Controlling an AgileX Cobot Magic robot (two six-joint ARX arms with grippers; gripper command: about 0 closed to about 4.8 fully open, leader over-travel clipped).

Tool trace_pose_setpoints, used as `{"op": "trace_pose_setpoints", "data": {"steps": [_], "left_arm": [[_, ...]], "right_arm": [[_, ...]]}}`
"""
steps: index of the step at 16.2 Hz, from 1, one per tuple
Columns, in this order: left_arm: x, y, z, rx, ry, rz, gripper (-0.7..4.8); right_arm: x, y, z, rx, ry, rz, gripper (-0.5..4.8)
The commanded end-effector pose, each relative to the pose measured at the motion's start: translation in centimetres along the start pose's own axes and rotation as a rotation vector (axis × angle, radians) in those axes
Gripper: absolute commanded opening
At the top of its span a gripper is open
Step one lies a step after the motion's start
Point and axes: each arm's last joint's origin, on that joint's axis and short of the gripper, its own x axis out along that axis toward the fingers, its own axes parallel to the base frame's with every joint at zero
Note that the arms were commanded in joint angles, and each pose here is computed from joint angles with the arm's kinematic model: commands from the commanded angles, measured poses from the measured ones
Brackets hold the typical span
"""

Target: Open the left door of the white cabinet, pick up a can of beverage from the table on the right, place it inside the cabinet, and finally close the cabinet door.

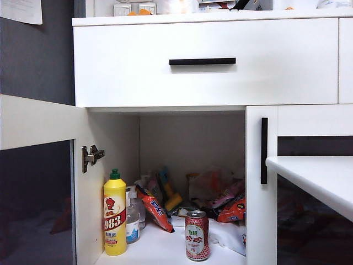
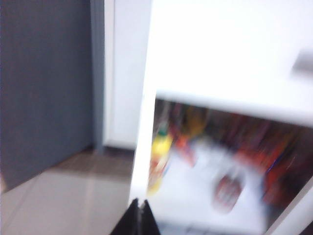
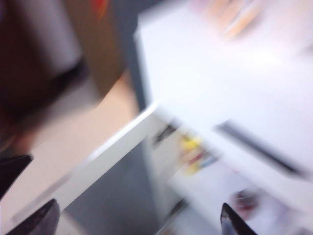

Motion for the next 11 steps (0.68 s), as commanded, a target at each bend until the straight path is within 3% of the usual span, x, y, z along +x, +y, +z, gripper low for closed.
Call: {"op": "trace_pose_setpoints", "data": {"steps": [1, 5, 6, 8, 11], "left_arm": [[-1.2, 0.8, 1.1, 0.033, -0.063, -0.026, -0.06], [-1.8, 1.6, 0.6, 0.246, -0.025, 0.016, -0.06], [-1.8, 1.9, 0.1, 0.298, 0.014, 0.104, -0.06], [-1.8, 2.2, -0.6, 0.38, 0.071, 0.128, -0.06], [-1.7, 2.5, -1.6, 0.496, 0.172, 0.092, -0.06]], "right_arm": [[-13.5, 2.4, -2.2, -0.002, -0.154, -0.26, 4.22], [-22.2, 4.0, -5.9, 0.024, -0.286, -0.36, 3.99], [-23.9, 4.3, -7.1, 0.025, -0.301, -0.378, 3.02], [-25.1, 4.5, -8.4, 0.019, -0.287, -0.398, 1.57], [-24.7, 4.1, -9.6, 0.001, -0.234, -0.457, 1.38]]}}
